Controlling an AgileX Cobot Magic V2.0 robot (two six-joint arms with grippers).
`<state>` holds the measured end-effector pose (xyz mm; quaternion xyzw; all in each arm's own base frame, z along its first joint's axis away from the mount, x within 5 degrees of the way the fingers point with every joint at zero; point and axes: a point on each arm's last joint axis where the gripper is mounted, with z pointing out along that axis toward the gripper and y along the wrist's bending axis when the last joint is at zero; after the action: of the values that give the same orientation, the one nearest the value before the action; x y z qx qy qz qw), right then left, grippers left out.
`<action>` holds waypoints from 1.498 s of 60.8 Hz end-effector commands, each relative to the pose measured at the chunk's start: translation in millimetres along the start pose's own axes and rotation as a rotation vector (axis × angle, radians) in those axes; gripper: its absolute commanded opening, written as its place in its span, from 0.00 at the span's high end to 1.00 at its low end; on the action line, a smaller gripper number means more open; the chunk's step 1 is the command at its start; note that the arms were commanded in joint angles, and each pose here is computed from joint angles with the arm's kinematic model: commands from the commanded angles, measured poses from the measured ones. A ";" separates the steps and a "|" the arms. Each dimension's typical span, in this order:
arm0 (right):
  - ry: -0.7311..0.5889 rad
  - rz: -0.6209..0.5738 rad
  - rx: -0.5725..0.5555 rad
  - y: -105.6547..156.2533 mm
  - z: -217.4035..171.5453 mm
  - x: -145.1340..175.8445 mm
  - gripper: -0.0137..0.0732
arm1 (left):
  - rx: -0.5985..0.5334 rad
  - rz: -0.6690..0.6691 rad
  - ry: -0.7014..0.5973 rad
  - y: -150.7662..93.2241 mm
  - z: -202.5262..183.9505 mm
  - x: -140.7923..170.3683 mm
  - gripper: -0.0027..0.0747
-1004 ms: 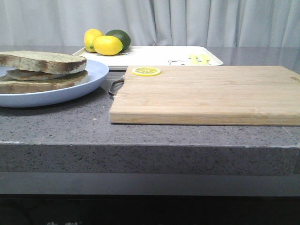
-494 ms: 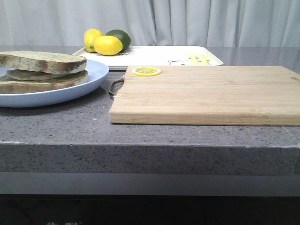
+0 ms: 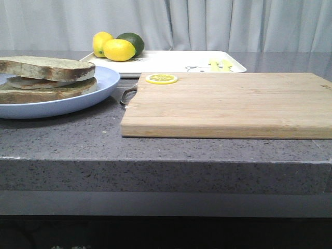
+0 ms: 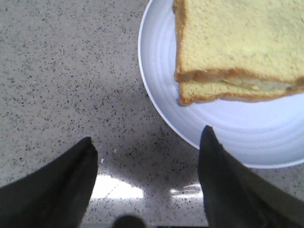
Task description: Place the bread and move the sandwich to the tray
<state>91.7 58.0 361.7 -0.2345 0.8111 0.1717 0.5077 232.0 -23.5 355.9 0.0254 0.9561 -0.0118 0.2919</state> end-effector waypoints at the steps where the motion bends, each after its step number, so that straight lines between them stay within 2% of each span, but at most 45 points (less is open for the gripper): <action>1: -0.105 0.003 0.014 -0.7 -5.6 -14.0 0.39 | 0.087 -0.047 -0.073 12.7 -4.1 -21.5 0.40; 16: -0.105 0.003 0.014 -0.7 -5.6 -14.0 0.39 | 0.312 -0.210 -0.026 56.3 32.4 -40.5 0.40; 26: -0.105 0.003 0.014 -0.7 -5.6 -14.0 0.39 | 0.384 -0.277 0.006 67.1 60.4 -44.3 0.40; 59: -0.105 0.003 0.014 -0.7 -5.6 -14.0 0.39 | 0.420 -0.355 0.049 74.6 104.2 -47.6 0.40; 74: -0.105 0.003 0.014 -0.7 -5.6 -14.0 0.39 | 0.429 -0.312 0.049 59.0 113.6 -51.5 0.40; 80: -0.105 0.003 0.014 -0.7 -5.6 -14.0 0.39 | 0.421 -0.306 0.035 56.6 114.5 -53.4 0.44; 91: -0.105 0.003 0.014 -0.7 -5.6 -14.0 0.39 | 0.419 -0.305 0.043 56.8 117.8 -52.8 0.57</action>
<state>91.7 58.0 361.7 -0.2344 0.8111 0.1719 0.5076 342.7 29.8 267.0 -0.0612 0.9431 -0.2457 0.2155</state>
